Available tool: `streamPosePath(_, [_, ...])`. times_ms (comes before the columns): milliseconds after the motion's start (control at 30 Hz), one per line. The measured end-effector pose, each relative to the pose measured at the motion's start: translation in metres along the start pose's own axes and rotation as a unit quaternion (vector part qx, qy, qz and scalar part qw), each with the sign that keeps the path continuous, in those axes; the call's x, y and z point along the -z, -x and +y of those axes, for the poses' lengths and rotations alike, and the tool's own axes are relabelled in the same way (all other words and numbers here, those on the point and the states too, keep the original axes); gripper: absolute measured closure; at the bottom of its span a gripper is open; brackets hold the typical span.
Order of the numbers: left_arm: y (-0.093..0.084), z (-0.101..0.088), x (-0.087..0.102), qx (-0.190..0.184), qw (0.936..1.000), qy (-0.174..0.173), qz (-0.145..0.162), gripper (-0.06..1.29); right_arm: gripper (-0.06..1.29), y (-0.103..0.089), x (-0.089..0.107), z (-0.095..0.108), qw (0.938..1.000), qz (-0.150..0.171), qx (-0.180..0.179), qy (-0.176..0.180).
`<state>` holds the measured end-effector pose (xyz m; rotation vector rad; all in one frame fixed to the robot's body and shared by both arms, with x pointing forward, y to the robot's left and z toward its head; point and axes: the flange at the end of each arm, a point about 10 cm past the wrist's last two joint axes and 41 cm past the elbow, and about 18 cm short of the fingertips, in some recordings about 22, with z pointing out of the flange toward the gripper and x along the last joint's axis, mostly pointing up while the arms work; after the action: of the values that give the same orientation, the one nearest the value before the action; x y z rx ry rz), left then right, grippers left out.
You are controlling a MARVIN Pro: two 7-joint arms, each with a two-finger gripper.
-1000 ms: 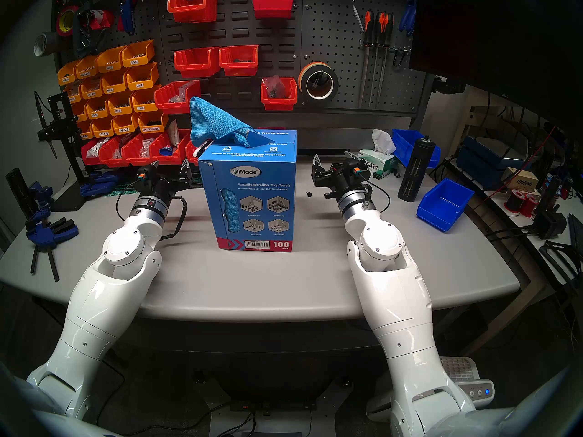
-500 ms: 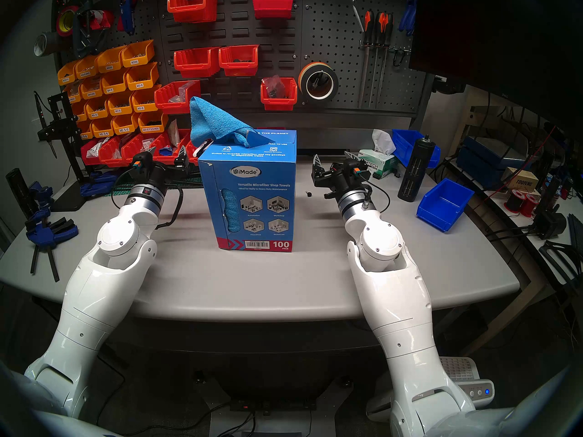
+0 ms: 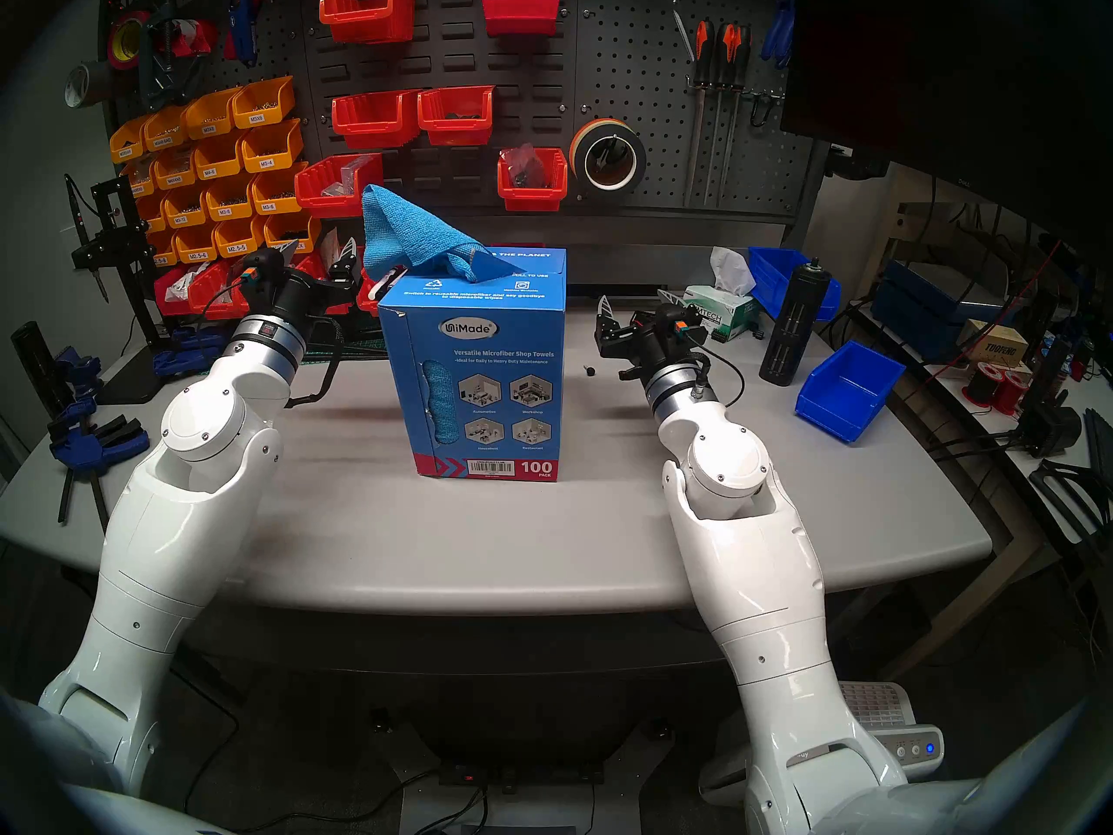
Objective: Take out a shop towel
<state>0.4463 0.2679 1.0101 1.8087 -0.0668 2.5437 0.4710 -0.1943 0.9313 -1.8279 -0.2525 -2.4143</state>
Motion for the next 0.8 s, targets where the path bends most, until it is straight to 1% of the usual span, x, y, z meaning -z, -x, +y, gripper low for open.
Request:
streamPosePath(133, [-0.012, 0.000, 0.001, 0.010, 0.9998, 0.019, 0.000, 0.00, -0.02, 0.000, 0.000, 0.000, 1.0000, 0.000, 0.000, 0.000])
streamPosePath(233, [-0.022, -0.003, 0.002, 0.024, 0.9990, 0.039, 0.004, 0.00, -0.02, 0.000, 0.000, 0.000, 1.0000, 0.000, 0.000, 0.000])
streamPosePath(300, [-0.029, -0.006, 0.003, 0.034, 0.9981, 0.051, 0.007, 0.00, -0.02, 0.000, 0.000, 0.000, 1.0000, 0.000, 0.000, 0.000])
streamPosePath(433, [-0.036, -0.014, 0.003, 0.054, 0.9962, 0.068, 0.008, 0.00, -0.02, 0.000, 0.000, 0.000, 1.0000, 0.000, 0.000, 0.000])
streamPosePath(533, [-0.040, -0.019, 0.003, 0.074, 0.9933, 0.089, 0.000, 0.00, -0.02, 0.000, 0.000, 0.000, 1.0000, 0.000, 0.000, 0.000])
streamPosePath(600, [-0.042, -0.024, 0.003, 0.094, 0.9894, 0.110, -0.014, 0.00, -0.02, 0.000, 0.000, 0.000, 1.0000, 0.000, 0.000, 0.000])
streamPosePath(667, [-0.043, -0.028, 0.003, 0.109, 0.9862, 0.123, -0.024, 0.00, -0.02, 0.000, 0.000, 0.000, 1.0000, 0.000, 0.000, 0.000])
streamPosePath(733, [-0.044, -0.034, 0.004, 0.128, 0.9813, 0.140, -0.036, 0.00, -0.02, 0.000, 0.000, 0.000, 1.0000, 0.000, 0.000, 0.000])
streamPosePath(767, [-0.045, -0.035, 0.004, 0.131, 0.9802, 0.143, -0.039, 0.00, -0.02, 0.000, 0.000, 0.000, 1.0000, 0.000, 0.000, 0.000])
streamPosePath(800, [-0.046, -0.038, 0.004, 0.141, 0.9774, 0.152, -0.045, 0.00, -0.02, 0.000, 0.000, 0.000, 1.0000, 0.000, 0.000, 0.000])
